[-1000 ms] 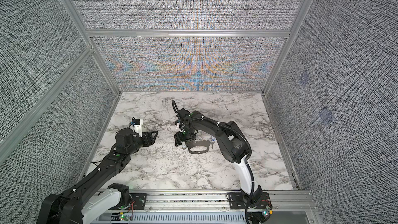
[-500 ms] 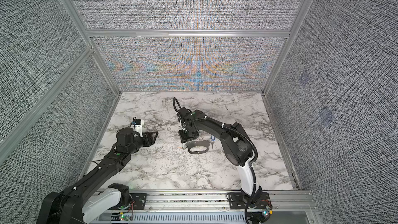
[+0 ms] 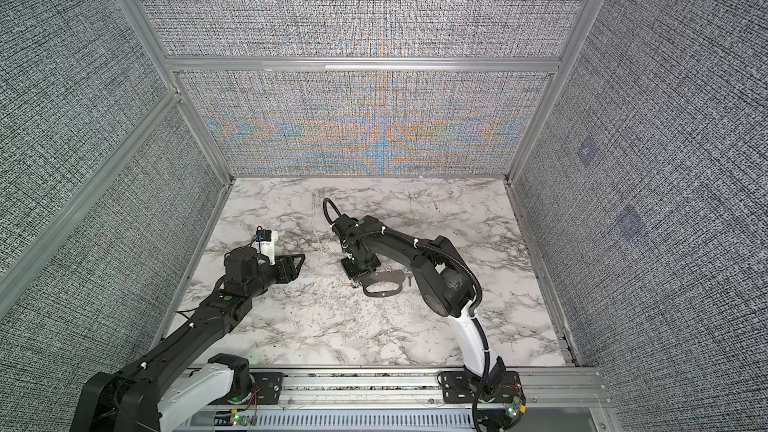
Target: Remove the keys from the keyring
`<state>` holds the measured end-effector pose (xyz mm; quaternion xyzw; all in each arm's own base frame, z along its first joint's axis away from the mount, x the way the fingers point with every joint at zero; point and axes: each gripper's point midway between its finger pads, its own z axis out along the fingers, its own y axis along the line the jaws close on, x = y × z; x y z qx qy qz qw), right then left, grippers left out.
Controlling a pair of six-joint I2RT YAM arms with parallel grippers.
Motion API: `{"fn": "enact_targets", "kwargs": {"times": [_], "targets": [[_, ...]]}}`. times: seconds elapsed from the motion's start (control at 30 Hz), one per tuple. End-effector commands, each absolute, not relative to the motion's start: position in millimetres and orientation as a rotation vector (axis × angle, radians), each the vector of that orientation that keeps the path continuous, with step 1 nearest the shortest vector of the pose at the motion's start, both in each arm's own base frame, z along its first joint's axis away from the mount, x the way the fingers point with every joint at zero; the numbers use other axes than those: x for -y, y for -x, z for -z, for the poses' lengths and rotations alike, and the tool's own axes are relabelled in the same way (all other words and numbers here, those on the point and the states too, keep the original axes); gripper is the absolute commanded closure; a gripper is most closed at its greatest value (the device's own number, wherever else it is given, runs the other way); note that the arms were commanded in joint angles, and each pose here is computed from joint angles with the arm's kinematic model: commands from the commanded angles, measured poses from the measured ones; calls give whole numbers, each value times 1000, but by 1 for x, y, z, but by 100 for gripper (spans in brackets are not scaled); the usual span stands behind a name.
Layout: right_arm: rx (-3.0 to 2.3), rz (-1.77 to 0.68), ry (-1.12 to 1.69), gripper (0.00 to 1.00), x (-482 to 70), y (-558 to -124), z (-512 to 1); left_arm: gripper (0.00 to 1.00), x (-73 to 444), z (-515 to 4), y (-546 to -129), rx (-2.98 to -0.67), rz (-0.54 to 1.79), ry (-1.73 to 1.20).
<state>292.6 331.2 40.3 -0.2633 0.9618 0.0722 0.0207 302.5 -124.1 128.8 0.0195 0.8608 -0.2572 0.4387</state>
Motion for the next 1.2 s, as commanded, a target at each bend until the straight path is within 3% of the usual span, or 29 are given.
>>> {"fn": "enact_targets", "kwargs": {"times": [0.0,0.43,0.83,1.17], "targets": [[-3000,-163,810,73,-324,-291,-37,33,125,-132,-305,-2123,634,-60],[-3001,-160,866,75,-329,-287,-32,33,124,-132,-305,-2127,633,-56],[-2945,-107,889,95,-329,-288,-42,33,124,-135,-305,-2122,634,-55],[-2792,-136,1047,97,-327,-286,-89,34,126,-151,-307,-2080,650,-66]]}}
